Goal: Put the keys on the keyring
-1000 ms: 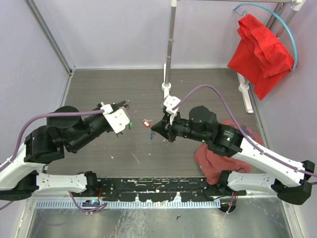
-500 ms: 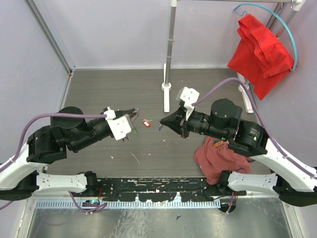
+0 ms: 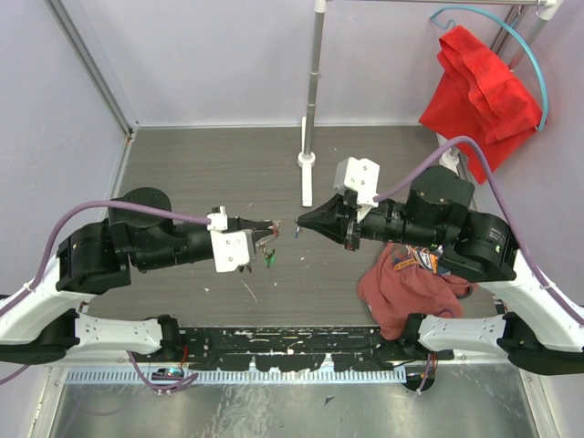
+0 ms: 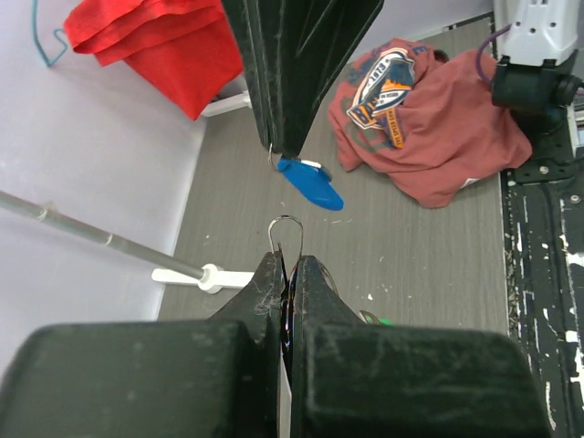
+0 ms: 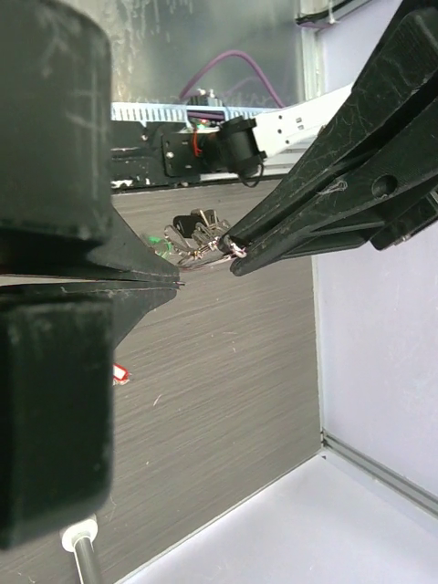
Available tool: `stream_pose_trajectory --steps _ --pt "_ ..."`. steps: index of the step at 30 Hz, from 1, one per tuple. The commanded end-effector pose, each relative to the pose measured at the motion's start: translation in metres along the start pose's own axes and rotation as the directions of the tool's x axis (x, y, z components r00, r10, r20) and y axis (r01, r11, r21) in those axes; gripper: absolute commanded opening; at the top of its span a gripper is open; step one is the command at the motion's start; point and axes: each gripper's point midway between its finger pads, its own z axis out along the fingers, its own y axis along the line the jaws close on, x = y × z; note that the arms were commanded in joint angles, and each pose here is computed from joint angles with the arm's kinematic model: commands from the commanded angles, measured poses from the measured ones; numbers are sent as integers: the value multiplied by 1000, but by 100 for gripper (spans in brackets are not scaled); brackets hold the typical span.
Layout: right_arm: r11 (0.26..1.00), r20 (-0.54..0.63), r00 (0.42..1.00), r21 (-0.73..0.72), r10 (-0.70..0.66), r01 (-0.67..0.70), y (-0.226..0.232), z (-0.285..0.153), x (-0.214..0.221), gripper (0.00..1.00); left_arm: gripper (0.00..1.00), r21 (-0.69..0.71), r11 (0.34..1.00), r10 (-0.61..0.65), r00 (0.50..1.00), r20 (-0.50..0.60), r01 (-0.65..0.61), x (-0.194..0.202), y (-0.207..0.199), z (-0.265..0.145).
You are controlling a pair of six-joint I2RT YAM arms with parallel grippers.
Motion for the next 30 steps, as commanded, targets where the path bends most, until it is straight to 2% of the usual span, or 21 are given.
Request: stream_pose_trajectory --steps 1,5,20,30 --pt "994 0 997 -71 -78 77 8 -3 -7 0 0 53 998 11 998 59 -14 -18 -4 -6" --pt "990 -29 994 -102 -105 102 10 4 -2 1 0 75 997 14 998 60 -18 -21 -8 -4" --pt "983 97 987 -122 -129 140 15 3 -31 0 0 151 988 15 999 52 -23 -23 -24 3" --pt "969 78 990 -209 -120 134 28 9 -25 0 0 156 987 25 999 44 -32 -24 -25 6"
